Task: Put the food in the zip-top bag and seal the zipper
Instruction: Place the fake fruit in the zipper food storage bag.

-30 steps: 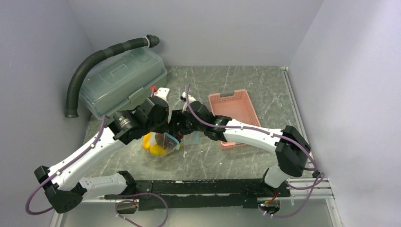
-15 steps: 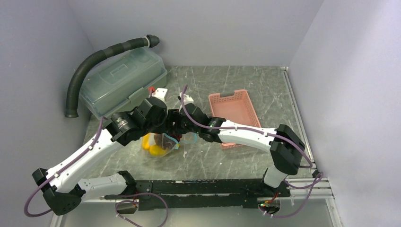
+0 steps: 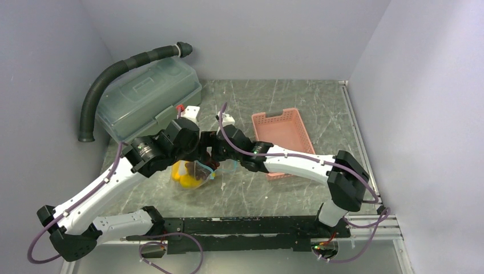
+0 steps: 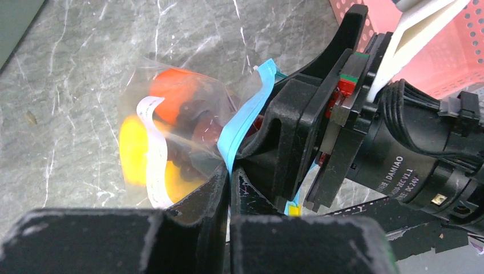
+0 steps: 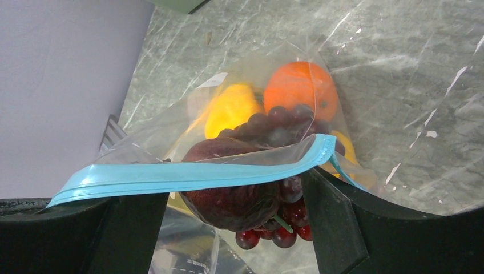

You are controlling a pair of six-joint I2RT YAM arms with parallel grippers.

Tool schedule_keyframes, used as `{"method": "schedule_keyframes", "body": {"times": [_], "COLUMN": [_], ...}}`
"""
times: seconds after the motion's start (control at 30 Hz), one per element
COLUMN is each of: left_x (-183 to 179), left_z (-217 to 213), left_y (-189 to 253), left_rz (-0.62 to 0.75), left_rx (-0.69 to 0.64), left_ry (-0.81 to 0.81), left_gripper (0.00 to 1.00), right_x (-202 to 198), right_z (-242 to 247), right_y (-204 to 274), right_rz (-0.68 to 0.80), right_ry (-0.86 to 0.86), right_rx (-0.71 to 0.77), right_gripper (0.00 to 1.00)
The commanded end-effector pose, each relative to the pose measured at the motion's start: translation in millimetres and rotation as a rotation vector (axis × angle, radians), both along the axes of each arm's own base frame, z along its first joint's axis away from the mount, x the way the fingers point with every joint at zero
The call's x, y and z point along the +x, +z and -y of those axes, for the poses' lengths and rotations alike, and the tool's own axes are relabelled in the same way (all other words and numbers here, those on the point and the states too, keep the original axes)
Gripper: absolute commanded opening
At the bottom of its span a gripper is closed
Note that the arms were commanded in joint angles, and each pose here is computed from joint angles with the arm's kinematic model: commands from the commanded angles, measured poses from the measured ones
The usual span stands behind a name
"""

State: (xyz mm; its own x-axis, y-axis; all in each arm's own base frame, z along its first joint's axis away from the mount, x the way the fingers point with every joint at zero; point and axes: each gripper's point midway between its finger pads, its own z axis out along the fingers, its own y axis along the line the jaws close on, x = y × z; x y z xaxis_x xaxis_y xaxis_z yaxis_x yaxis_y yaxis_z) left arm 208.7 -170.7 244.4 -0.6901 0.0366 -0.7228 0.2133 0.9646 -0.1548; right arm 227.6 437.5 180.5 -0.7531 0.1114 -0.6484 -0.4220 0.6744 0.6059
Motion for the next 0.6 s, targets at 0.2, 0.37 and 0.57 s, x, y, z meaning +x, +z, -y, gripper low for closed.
{"method": "schedule_keyframes", "body": {"times": [0.2,0.37,0.57], "left_x": [2,2,2], "left_z": [0,-1,-1], "left_y": [16,17,16], "left_rz": [0.044,0.046,0.043], "left_rx": [-0.04,-0.039,-0.036], "left_ry": [0.013,0.017,0.017], "left_gripper": [0.1,0.1,0.1], "right_x": [-3,-8,-15], "right_z": [7,14,29], "right_y": [60,67,75], "right_rz": [0.11,0.118,0.134], "right_ry": [-0.002,0.005,-0.001], "right_rx": [0.123,0.13,0.147], "right_gripper": [0.89,0.89,0.89]}}
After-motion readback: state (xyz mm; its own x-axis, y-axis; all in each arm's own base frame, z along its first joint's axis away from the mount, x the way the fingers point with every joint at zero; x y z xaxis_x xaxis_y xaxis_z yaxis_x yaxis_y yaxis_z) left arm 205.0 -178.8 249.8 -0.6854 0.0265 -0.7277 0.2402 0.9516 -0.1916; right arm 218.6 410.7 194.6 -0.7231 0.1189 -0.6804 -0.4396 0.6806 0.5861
